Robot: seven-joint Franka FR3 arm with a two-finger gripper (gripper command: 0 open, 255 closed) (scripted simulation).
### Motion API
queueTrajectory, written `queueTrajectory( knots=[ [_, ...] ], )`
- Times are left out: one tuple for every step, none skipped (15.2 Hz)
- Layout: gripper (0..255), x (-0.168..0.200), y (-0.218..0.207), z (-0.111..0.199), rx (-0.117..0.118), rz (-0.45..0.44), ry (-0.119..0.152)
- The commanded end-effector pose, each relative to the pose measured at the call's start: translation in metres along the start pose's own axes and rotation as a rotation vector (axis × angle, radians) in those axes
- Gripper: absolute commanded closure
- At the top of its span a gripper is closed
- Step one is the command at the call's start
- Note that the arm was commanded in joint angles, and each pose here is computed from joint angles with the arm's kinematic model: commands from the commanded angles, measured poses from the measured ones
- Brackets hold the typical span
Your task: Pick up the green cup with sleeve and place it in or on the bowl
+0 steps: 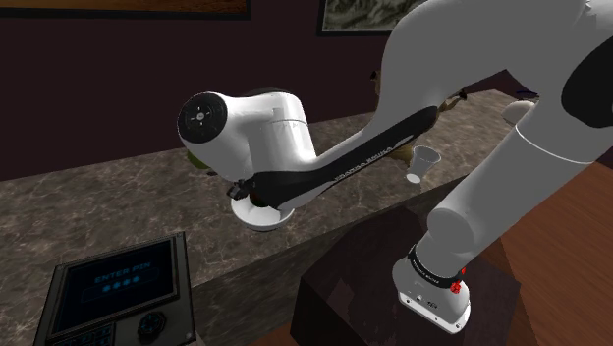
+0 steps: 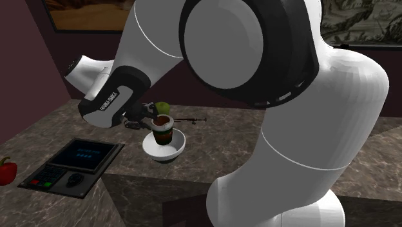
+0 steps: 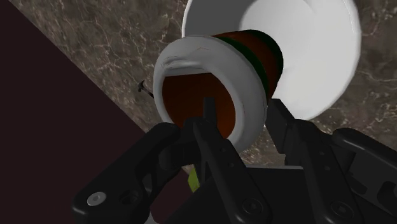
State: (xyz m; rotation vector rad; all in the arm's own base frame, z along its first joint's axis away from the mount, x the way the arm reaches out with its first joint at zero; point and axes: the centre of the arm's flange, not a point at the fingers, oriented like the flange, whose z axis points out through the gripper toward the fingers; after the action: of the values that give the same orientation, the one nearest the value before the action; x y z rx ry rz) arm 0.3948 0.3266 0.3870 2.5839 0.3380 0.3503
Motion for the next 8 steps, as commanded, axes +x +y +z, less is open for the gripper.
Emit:
queueTrajectory(
  knots=[
    [255,0.0000,-0.0004,0.0010,0.000,0.000,0.001],
    [255,0.0000,-0.0004,0.0010,0.000,0.000,0.001],
    [255,0.0000,-0.0004,0.0010,0.000,0.000,0.001],
    [255,0.0000,-0.0004,0.0010,0.000,0.000,0.001],
    [255,0.0000,-0.0004,0.0010,0.000,0.000,0.001],
    [0,-0.0001,-0.0004,0.0010,0.000,0.000,0.001],
    [0,0.0000,-0.0004,0.0010,0.000,0.000,0.001],
    [0,-0.0001,-0.0004,0.0011,0.000,0.000,0.001]
  ],
)
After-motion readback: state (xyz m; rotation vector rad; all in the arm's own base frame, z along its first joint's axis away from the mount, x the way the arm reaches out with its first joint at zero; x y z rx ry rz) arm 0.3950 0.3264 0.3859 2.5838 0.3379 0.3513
